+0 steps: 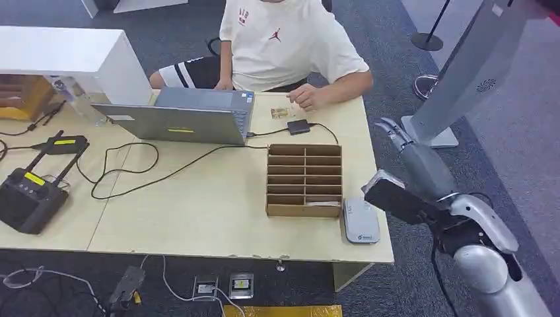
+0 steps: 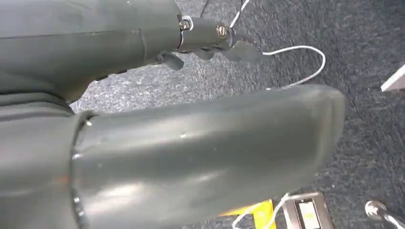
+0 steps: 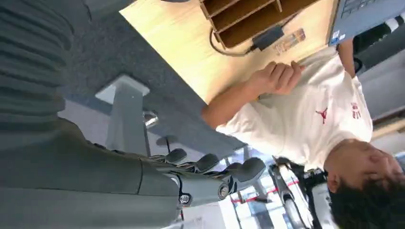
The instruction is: Pass the card to the sensor for recognition and then transmit it.
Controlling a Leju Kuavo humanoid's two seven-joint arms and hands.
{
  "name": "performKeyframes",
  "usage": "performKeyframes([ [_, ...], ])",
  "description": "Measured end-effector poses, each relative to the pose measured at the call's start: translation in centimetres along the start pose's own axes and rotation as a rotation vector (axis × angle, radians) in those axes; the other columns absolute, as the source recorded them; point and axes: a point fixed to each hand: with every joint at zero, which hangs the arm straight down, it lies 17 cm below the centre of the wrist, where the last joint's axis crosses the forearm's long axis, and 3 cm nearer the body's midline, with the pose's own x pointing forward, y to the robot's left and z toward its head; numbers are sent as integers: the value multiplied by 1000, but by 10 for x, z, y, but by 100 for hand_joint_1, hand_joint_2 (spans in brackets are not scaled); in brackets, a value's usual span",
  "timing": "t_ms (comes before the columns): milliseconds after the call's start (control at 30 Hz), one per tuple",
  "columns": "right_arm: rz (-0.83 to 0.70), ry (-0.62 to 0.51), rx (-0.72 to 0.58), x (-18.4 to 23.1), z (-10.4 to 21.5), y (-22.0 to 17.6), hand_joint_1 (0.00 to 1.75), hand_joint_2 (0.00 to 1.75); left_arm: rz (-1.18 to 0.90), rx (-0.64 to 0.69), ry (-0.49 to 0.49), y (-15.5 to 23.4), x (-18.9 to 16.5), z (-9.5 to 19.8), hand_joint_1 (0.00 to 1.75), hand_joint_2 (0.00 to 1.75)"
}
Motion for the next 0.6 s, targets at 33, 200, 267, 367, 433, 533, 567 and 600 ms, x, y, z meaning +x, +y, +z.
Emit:
performKeyframes([
  [33, 33, -11, -20, 2, 0, 2, 0, 175, 1, -1, 0, -1, 1, 0, 0, 0],
  [200, 257, 20, -9, -9, -1, 27, 0, 175, 11, -2, 8, -3, 3, -1, 0, 0],
  [267, 278, 23, 19, -11, -1, 39, 0, 175, 13, -3, 13, -4, 2, -1, 0, 0],
  [367, 299, 24, 56, -13, 0, 56, 0, 175, 17, -4, 16, -4, 1, -1, 0, 0],
  [433, 319, 26, 80, -15, 1, 65, 0, 175, 23, -6, 25, -5, -1, -1, 0, 0],
  [533, 337, 23, 119, -18, 1, 82, 0, 175, 29, -9, 37, -6, -5, 1, 0, 0],
  [567, 336, 25, 128, -19, 0, 86, 0, 175, 30, -10, 40, -6, -7, 1, 0, 0],
  [600, 336, 24, 141, -19, -1, 92, 0, 175, 29, -10, 46, -6, -9, 2, 0, 0],
])
